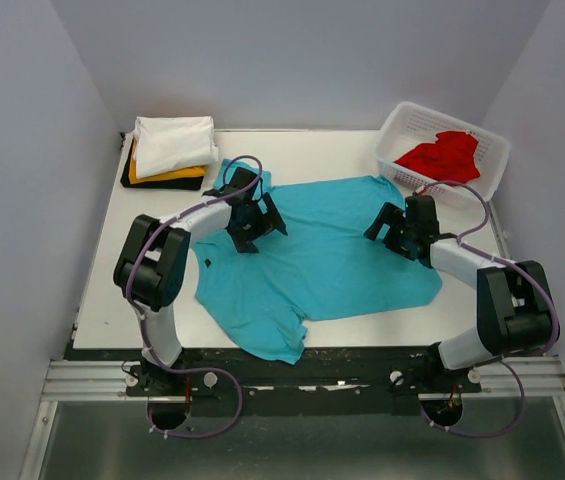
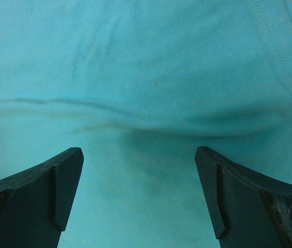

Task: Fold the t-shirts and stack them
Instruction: Flatten out the tshirt

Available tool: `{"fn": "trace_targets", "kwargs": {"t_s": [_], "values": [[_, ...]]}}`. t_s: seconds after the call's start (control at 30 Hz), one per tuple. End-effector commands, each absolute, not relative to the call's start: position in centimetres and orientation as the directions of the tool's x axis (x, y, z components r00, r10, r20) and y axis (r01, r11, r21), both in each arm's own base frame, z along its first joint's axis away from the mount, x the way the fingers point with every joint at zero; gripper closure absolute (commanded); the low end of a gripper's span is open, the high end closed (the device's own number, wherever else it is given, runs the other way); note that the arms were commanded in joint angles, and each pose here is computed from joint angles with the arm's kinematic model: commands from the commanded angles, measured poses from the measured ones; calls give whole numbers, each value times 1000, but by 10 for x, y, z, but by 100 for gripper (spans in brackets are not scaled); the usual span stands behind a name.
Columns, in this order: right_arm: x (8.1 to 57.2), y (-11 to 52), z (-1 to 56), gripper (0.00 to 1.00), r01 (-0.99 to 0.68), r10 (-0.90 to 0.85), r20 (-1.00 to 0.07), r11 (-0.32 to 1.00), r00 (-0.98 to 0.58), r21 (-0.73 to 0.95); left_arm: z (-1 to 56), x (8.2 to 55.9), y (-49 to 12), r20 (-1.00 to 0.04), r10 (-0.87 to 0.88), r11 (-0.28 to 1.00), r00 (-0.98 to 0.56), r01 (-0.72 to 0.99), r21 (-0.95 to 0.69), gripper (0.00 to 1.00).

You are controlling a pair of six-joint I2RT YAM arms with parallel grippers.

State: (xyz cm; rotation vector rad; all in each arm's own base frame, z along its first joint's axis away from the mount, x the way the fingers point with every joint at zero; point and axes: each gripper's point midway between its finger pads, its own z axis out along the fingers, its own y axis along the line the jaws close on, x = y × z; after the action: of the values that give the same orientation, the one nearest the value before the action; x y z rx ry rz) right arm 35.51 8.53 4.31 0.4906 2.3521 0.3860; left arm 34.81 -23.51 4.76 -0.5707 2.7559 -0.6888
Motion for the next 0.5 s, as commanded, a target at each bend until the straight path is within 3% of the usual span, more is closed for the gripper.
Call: {"fn": "trace_targets", "kwargs": {"t_s": [0.0, 0.3, 0.47], "values": [[346, 80, 29, 0, 297, 469, -536, 877, -702, 379, 42, 371, -209, -157, -481, 829, -863, -389, -401, 1], [325, 83, 11, 0, 346, 509, -465, 852, -724, 393, 43, 407, -206, -144, -474, 835, -869, -391, -387, 2], [329, 84, 19, 0, 338, 512, -477, 849, -714, 406, 43, 423, -221, -112, -455, 828, -884, -373, -418, 2]]}}
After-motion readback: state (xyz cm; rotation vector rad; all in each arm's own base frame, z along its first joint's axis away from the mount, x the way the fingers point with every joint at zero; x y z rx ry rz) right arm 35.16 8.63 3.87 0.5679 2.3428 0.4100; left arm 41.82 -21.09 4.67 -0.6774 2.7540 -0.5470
